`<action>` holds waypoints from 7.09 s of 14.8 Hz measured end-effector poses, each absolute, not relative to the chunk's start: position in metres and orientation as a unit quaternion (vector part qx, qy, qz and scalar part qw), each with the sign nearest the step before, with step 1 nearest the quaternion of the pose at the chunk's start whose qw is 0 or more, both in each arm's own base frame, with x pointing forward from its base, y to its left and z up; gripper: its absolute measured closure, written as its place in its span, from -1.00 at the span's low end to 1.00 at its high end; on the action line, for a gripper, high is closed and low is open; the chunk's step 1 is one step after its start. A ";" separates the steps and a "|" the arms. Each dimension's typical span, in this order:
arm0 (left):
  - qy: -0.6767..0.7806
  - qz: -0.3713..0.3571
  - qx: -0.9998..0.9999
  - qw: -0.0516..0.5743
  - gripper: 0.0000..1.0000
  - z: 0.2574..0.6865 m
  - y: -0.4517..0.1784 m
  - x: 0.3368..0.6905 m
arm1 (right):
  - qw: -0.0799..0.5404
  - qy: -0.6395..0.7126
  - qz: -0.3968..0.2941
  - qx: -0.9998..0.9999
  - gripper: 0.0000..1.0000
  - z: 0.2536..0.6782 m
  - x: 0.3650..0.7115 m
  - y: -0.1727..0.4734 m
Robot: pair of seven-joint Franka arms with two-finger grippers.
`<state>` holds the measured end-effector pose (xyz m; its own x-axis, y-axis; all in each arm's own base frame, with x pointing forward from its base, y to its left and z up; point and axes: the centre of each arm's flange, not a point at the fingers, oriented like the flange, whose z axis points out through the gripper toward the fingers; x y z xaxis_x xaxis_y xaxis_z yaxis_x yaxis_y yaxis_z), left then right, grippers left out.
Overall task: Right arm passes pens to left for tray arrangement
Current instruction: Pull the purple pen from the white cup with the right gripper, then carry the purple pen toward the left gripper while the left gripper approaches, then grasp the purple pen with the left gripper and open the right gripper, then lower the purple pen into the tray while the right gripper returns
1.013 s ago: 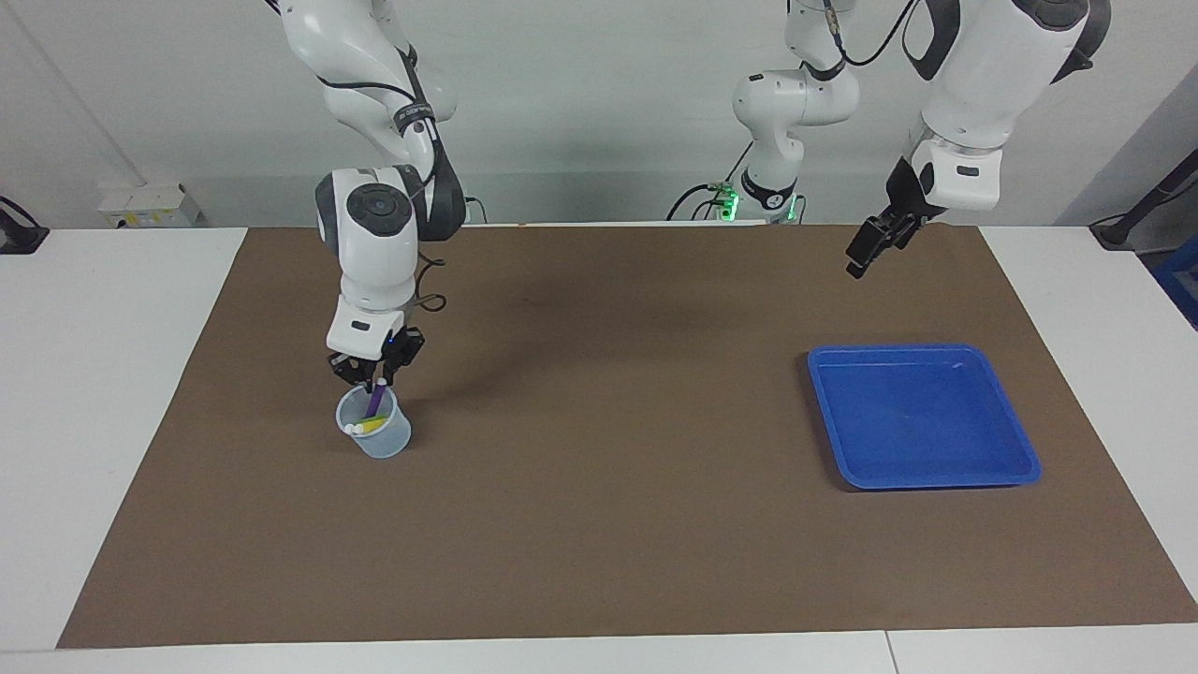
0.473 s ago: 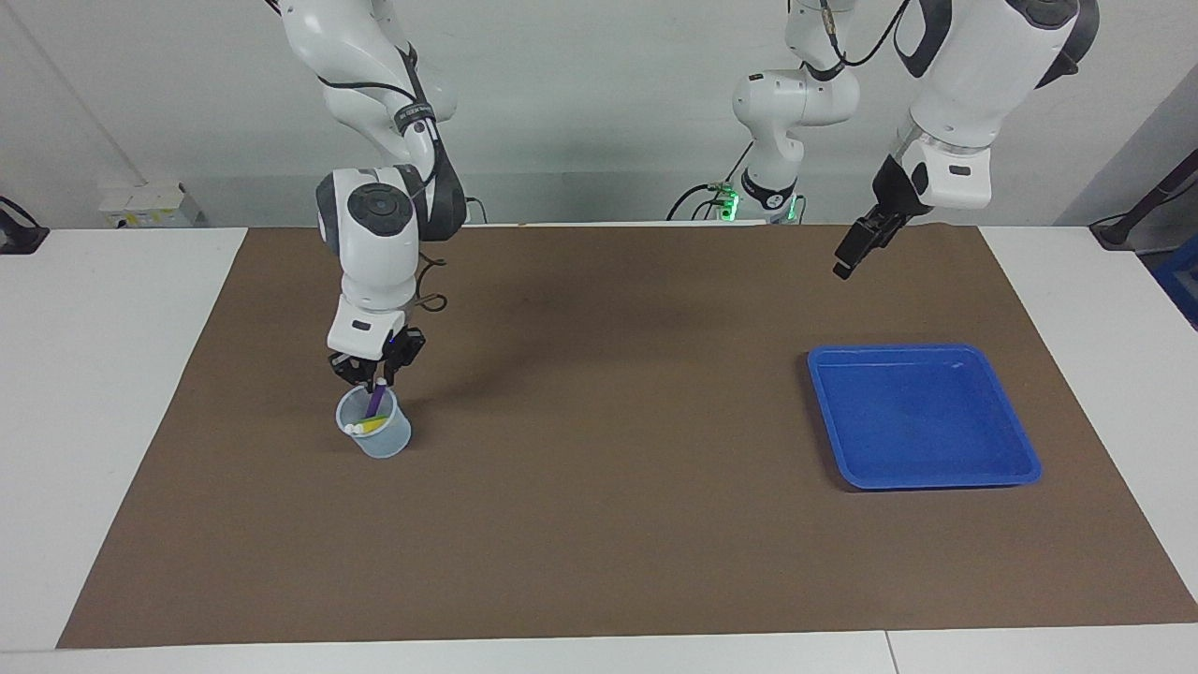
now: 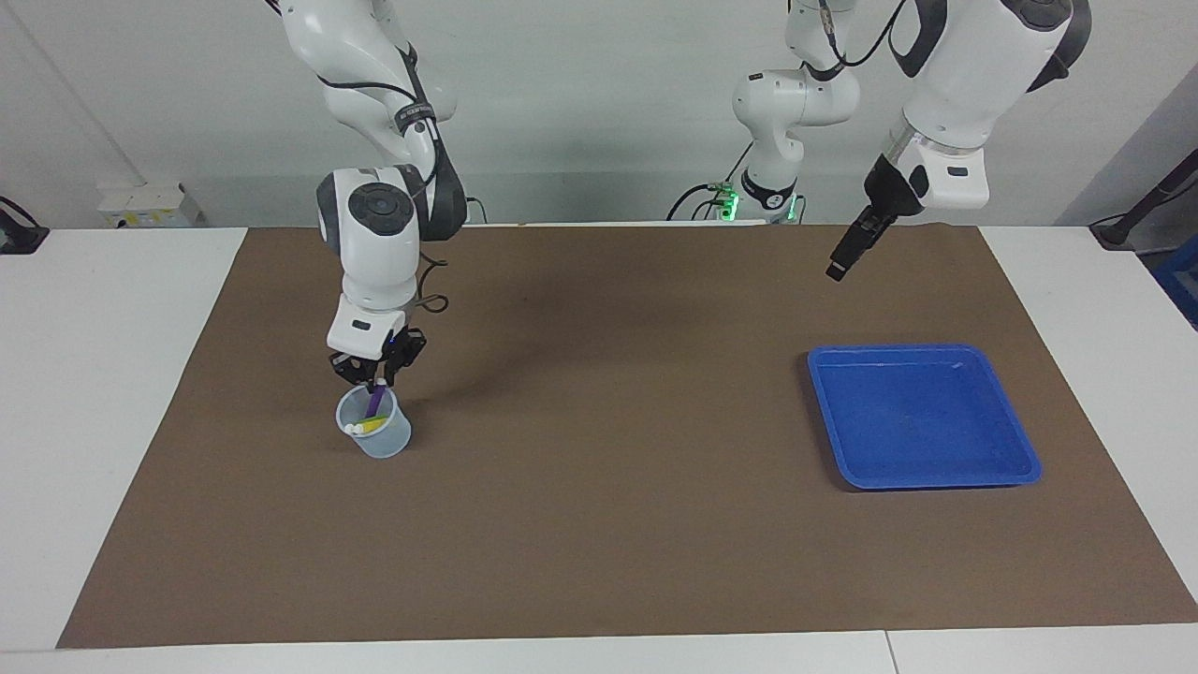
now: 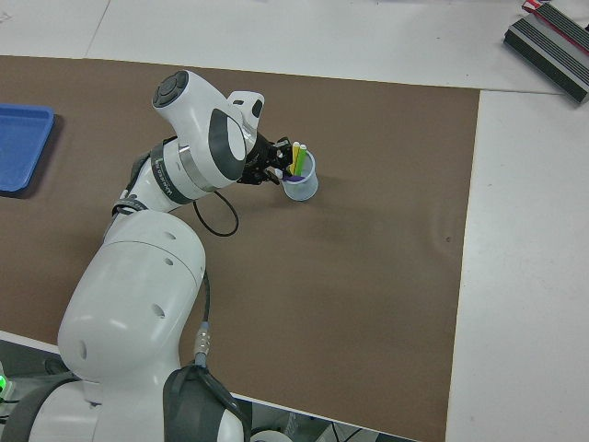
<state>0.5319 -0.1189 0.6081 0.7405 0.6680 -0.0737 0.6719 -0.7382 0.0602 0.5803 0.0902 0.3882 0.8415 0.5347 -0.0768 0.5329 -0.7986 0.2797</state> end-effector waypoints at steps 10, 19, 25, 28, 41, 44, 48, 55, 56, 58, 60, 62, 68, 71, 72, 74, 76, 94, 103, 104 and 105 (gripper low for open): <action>0.449 -0.019 0.890 0.068 -1.00 0.613 -0.149 0.530 | 0.141 0.263 -0.015 0.954 0.62 0.437 0.589 0.083; 0.573 -0.043 0.804 0.154 -1.00 0.609 -0.216 0.524 | -0.029 0.184 0.001 0.983 0.62 0.624 0.559 0.035; 0.676 -0.098 0.687 0.249 -1.00 0.590 -0.236 0.521 | -0.182 0.000 -0.011 0.983 0.62 0.640 0.558 0.048; 0.709 -0.114 0.637 0.281 -1.00 0.589 -0.267 0.511 | -0.218 -0.073 -0.028 0.973 0.62 0.638 0.559 0.096; 0.749 -0.164 0.556 0.321 -1.00 0.560 -0.388 0.456 | -0.274 -0.275 -0.079 0.918 0.63 0.613 0.545 0.234; 0.748 -0.164 0.558 0.319 -1.00 0.552 -0.395 0.456 | -0.274 -0.276 -0.078 0.918 0.63 0.610 0.543 0.234; 0.747 -0.164 0.559 0.321 -0.48 0.552 -0.396 0.455 | -0.273 -0.277 -0.079 0.918 0.63 0.609 0.542 0.234; 0.728 -0.153 0.582 0.329 0.66 0.553 -0.397 0.454 | -0.274 -0.278 -0.075 0.917 0.63 0.610 0.542 0.233; 0.725 -0.151 0.585 0.330 0.66 0.552 -0.397 0.455 | -0.274 -0.278 -0.076 0.917 0.63 0.610 0.542 0.233; 0.722 -0.149 0.589 0.331 0.66 0.552 -0.397 0.455 | -0.274 -0.279 -0.076 0.917 0.63 0.610 0.542 0.233; 0.720 -0.148 0.591 0.331 0.66 0.552 -0.397 0.455 | -0.274 -0.279 -0.076 0.917 0.63 0.610 0.542 0.233; 0.719 -0.148 0.593 0.331 0.66 0.552 -0.397 0.455 | -0.274 -0.278 -0.076 0.918 0.53 0.610 0.541 0.234; 0.705 -0.139 0.610 0.335 0.66 0.552 -0.396 0.456 | -0.261 -0.264 -0.063 0.926 -0.59 0.609 0.541 0.233; 0.681 -0.128 0.642 0.327 0.66 0.549 -0.393 0.458 | -0.222 -0.222 -0.039 0.949 -0.70 0.605 0.547 0.205; 0.672 -0.126 0.656 0.320 0.66 0.548 -0.390 0.460 | -0.209 -0.194 -0.032 0.958 -0.71 0.603 0.550 0.186; 0.652 -0.119 0.683 0.309 0.66 0.547 -0.382 0.465 | -0.181 -0.129 -0.015 0.975 -0.71 0.598 0.559 0.136; 0.624 -0.110 0.714 0.298 0.66 0.545 -0.372 0.471 | -0.146 -0.060 0.002 0.987 -0.71 0.593 0.565 0.090; 0.193 -0.016 0.979 0.064 0.66 0.520 -0.180 0.524 | -0.037 0.501 0.026 0.865 -0.70 0.426 0.639 0.014; 0.056 0.019 0.998 0.004 0.66 0.518 -0.016 0.555 | -0.011 0.538 0.031 0.842 -0.70 0.394 0.650 0.013; 0.044 0.023 0.999 -0.003 0.66 0.516 -0.003 0.557 | -0.012 0.539 0.030 0.842 -0.70 0.394 0.650 0.014; 0.033 0.027 0.999 -0.006 0.66 0.512 0.010 0.560 | -0.012 0.540 0.030 0.841 -0.70 0.393 0.650 0.015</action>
<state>0.5602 0.0099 0.5124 0.9963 0.0660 0.0548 0.0667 -0.9977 -0.0107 0.6496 0.0146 0.3934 0.4156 0.9073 0.0639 0.9087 -0.4172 0.0129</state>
